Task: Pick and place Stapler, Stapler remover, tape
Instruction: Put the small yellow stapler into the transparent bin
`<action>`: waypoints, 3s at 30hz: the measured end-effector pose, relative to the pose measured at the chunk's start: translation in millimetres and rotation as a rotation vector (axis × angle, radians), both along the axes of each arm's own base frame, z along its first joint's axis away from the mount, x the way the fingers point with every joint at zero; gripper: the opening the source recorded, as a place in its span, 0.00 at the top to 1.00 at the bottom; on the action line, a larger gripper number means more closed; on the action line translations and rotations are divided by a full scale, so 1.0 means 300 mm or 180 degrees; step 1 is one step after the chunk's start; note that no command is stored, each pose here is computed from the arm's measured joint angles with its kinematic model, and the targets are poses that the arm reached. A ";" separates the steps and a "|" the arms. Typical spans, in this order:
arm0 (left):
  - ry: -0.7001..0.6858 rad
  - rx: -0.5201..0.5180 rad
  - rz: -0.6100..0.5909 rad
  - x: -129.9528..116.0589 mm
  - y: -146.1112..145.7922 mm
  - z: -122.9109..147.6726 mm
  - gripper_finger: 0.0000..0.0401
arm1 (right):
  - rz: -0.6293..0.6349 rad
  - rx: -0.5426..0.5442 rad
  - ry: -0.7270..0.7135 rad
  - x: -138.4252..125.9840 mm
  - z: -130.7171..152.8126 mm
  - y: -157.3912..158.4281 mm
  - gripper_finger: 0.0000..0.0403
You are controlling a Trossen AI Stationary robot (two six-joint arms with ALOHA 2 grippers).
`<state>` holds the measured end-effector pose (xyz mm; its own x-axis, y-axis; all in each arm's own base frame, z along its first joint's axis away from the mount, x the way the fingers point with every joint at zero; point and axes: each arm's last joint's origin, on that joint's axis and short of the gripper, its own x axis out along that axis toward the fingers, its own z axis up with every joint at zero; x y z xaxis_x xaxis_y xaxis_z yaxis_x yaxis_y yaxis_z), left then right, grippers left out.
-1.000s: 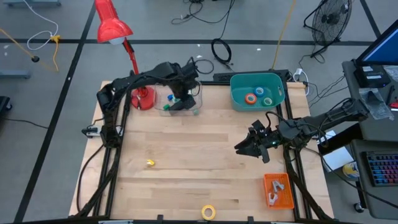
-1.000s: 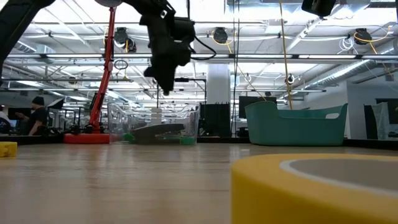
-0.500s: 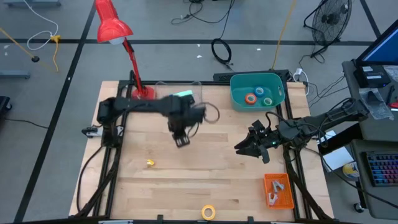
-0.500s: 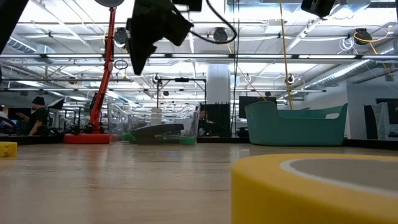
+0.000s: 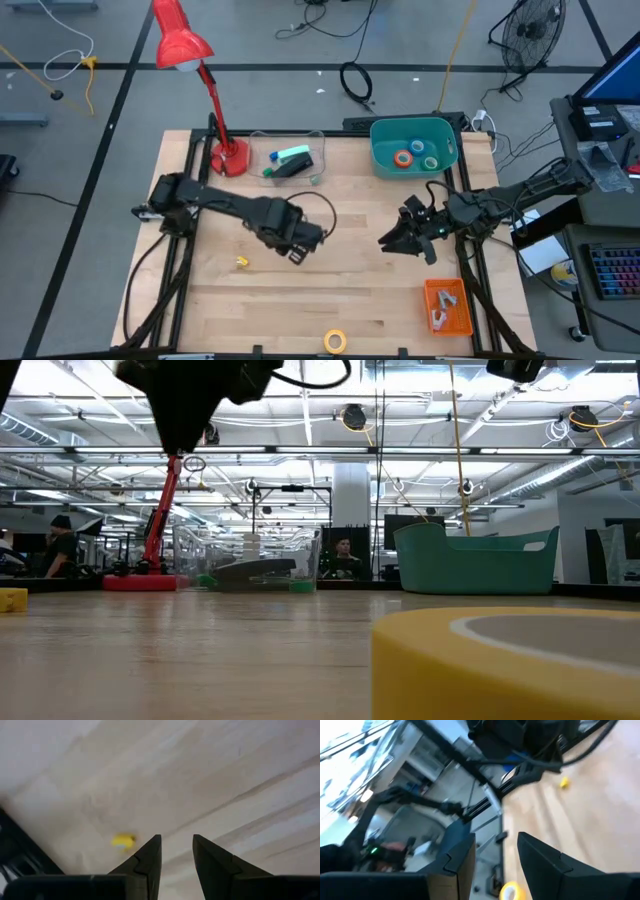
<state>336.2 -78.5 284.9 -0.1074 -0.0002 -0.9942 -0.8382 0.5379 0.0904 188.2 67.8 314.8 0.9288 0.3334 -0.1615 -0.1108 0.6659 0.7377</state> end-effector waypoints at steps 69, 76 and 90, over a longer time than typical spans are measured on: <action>0.0064 0.0347 0.2678 -0.441 -0.098 -0.345 0.71 | 0.1278 0.0172 0.0196 -0.032 -0.011 0.056 0.65; -0.0379 0.0273 0.1384 -0.469 -0.079 -0.382 0.71 | 0.1272 0.0171 0.0194 -0.032 -0.011 0.056 0.65; -0.0174 -0.0603 -0.1160 -0.446 -0.047 -0.379 0.71 | 0.0783 0.0280 0.0279 -0.023 -0.014 0.044 0.65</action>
